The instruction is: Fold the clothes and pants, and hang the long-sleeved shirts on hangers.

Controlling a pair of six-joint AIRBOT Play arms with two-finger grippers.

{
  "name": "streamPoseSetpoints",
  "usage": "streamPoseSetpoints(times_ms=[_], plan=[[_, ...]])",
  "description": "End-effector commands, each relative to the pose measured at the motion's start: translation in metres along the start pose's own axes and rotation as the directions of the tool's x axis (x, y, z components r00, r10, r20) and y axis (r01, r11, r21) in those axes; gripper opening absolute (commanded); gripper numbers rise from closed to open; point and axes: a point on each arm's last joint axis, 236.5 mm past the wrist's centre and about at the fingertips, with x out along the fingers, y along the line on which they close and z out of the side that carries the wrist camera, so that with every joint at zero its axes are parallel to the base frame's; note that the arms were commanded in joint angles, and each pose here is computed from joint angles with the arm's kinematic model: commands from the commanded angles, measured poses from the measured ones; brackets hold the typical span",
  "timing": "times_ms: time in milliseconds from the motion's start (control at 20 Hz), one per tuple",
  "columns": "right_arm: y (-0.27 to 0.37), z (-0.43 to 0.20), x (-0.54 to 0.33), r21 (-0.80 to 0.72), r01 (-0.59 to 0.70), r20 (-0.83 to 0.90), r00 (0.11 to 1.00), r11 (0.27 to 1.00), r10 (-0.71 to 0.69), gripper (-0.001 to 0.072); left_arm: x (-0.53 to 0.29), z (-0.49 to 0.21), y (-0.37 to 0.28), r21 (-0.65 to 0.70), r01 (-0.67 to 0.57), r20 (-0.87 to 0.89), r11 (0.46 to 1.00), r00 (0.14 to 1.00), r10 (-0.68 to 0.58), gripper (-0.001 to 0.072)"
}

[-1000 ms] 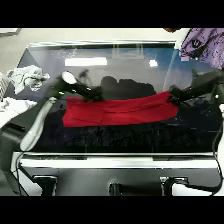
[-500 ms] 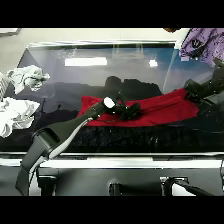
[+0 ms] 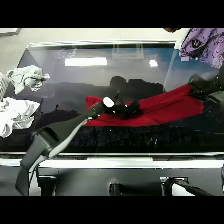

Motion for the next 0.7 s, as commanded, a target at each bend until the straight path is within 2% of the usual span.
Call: streamPoseSetpoints(times_ms=[0, 150, 300, 500, 650], plan=[[0.046, -0.005, -0.003, 0.055, -0.166, -0.011, 0.986, 0.985, 0.167, 0.0031, -0.082, 0.048, 0.017, 0.156, -0.166, 0.055, 0.974, 0.986, 0.159, 0.0014], [0.102, -0.015, -0.002, 0.066, -0.263, 0.006, 0.965, 0.963, 0.263, 0.0031, -0.2, 0.094, 0.037, 0.231, -0.371, 0.169, 0.9, 0.926, 0.338, 0.0015], [0.172, -0.04, 0.005, 0.057, -0.352, 0.009, 0.936, 0.934, 0.352, 0.0031, -0.316, 0.115, 0.054, 0.21, -0.51, 0.26, 0.834, 0.852, 0.455, 0.0016], [0.254, -0.085, 0.031, 0.054, -0.422, -0.008, 0.906, 0.905, 0.423, 0.0031, -0.414, 0.118, 0.065, 0.12, -0.544, 0.326, 0.831, 0.812, 0.484, 0.0018], [0.304, -0.125, 0.061, 0.07, -0.461, -0.053, 0.884, 0.884, 0.465, 0.0031, -0.452, 0.115, 0.081, 0.077, -0.56, 0.323, 0.825, 0.797, 0.511, 0.0019]])
